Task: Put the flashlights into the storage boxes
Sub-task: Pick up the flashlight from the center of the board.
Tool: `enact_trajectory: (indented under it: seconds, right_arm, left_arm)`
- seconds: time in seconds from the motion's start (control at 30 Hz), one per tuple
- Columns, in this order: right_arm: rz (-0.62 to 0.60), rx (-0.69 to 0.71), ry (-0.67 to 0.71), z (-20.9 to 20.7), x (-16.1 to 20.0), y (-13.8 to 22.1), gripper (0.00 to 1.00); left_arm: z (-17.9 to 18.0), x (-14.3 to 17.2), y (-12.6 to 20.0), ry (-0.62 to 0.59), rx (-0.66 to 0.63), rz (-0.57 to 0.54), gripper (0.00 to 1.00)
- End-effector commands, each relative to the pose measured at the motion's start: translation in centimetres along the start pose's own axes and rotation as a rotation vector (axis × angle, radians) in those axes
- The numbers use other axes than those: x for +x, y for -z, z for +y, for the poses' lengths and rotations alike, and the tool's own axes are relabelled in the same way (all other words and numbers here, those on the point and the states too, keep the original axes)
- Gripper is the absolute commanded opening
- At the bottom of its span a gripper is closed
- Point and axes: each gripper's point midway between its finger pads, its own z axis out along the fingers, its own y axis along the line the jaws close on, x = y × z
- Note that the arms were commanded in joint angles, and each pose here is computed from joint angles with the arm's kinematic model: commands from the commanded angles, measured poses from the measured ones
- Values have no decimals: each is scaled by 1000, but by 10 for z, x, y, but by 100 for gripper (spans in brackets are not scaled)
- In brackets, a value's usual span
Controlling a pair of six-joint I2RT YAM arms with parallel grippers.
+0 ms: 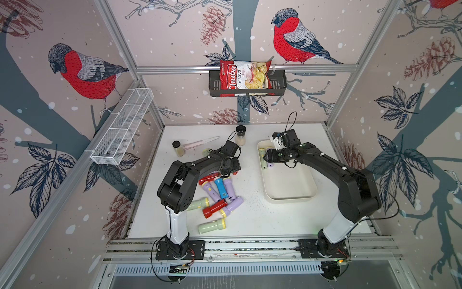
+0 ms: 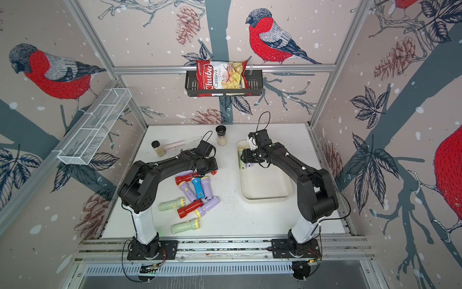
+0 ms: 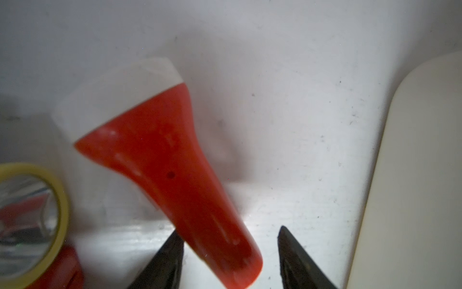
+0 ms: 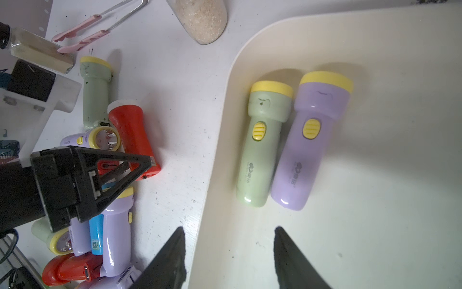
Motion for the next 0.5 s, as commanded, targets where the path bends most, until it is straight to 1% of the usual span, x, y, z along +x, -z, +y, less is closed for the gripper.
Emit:
enact_trajectory:
  seconds: [0.0,0.13,0.23,0.33,0.47]
  right_arm:
    - [-1,5,12,0,-1,3,57]
    - [-8,11,18,1,-2,6,57]
    - [-14,20,23,0,-3,9,57]
    - [-33,21,28,1,-6,13,57]
    - [-101,18,35,4,-15,25,57]
  left_arm:
    - [-2,-3,-6,-11,3,-3,55]
    - [2,0,-11,-13,-9,3,47]
    - [5,0,-9,-19,-14,-3,36]
    - [3,-1,-3,-25,-1,-15,26]
    - [-8,-5,13,-63,47,-52,14]
